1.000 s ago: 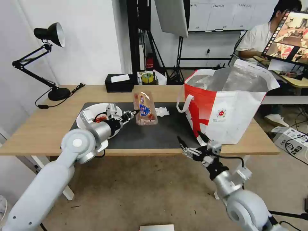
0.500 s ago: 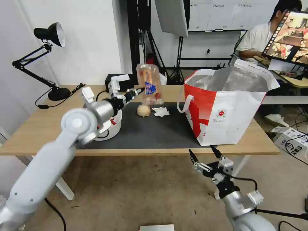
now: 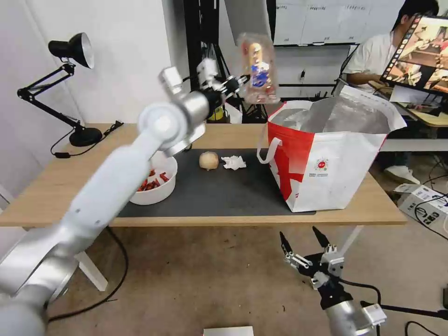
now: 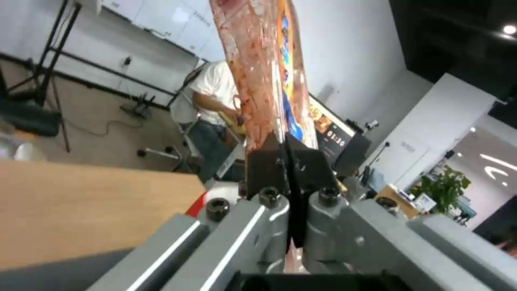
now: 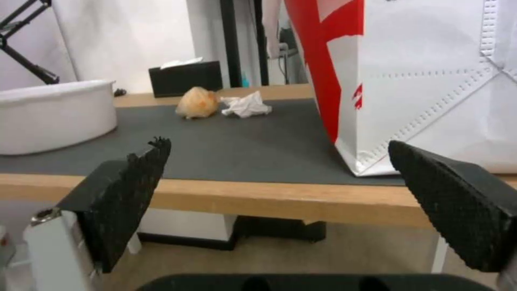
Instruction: Pick up the trash from the table and place it into the takeout bag.
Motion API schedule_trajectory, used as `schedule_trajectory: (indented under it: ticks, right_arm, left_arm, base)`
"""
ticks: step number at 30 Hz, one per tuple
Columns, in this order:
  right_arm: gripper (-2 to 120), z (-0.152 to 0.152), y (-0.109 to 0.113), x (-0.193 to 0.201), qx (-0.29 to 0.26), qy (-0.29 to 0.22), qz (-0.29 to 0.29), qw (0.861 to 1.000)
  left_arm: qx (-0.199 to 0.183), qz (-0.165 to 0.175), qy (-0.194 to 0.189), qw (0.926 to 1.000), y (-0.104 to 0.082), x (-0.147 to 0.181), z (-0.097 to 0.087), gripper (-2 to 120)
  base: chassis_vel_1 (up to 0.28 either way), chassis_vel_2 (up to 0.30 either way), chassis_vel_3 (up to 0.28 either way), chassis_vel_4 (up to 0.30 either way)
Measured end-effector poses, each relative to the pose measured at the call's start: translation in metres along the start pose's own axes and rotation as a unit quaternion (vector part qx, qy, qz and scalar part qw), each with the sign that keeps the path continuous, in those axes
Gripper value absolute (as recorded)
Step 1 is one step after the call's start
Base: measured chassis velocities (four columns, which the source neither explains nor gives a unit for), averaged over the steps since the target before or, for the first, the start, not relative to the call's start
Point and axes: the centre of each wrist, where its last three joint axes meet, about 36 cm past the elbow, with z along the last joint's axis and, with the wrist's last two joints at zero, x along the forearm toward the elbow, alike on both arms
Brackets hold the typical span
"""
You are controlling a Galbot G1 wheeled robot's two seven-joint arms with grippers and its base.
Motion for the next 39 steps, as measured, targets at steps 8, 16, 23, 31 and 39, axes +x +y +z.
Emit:
schedule_trajectory:
  ticks: [8,16,23,31,39]
  right_arm:
    - [100,0.003,0.002,0.0,0.0,0.001,0.003,1.0]
    - [100,0.004,0.0,-0.002,0.001,0.0,0.006,1.0]
    - [100,0.006,-0.001,-0.003,0.001,0.002,0.008,1.0]
    - [100,0.008,-0.002,-0.005,0.001,0.004,0.008,1.0]
    - [100,0.011,-0.002,-0.006,0.0,0.006,0.008,1.0]
  left_arm:
    - [-0.08,-0.004,-0.002,0.9968,-0.029,-0.042,0.034,0]
    - [-0.151,-0.004,0.008,0.9884,-0.044,-0.065,0.076,0]
    - [-0.181,-0.001,0.023,0.9831,-0.04,-0.07,0.1,0]
    - [-0.179,0.007,0.031,0.9833,-0.035,-0.064,0.106,7]
    - [-0.168,0.026,0.036,0.9848,-0.039,-0.055,0.105,37]
  base:
    - [0.0,0.0,0.0,0.0]
    - [0.0,0.0,0.0,0.0]
    - [0.0,0.0,0.0,0.0]
    - [0.0,0.0,0.0,0.0]
    - [0.0,0.0,0.0,0.0]
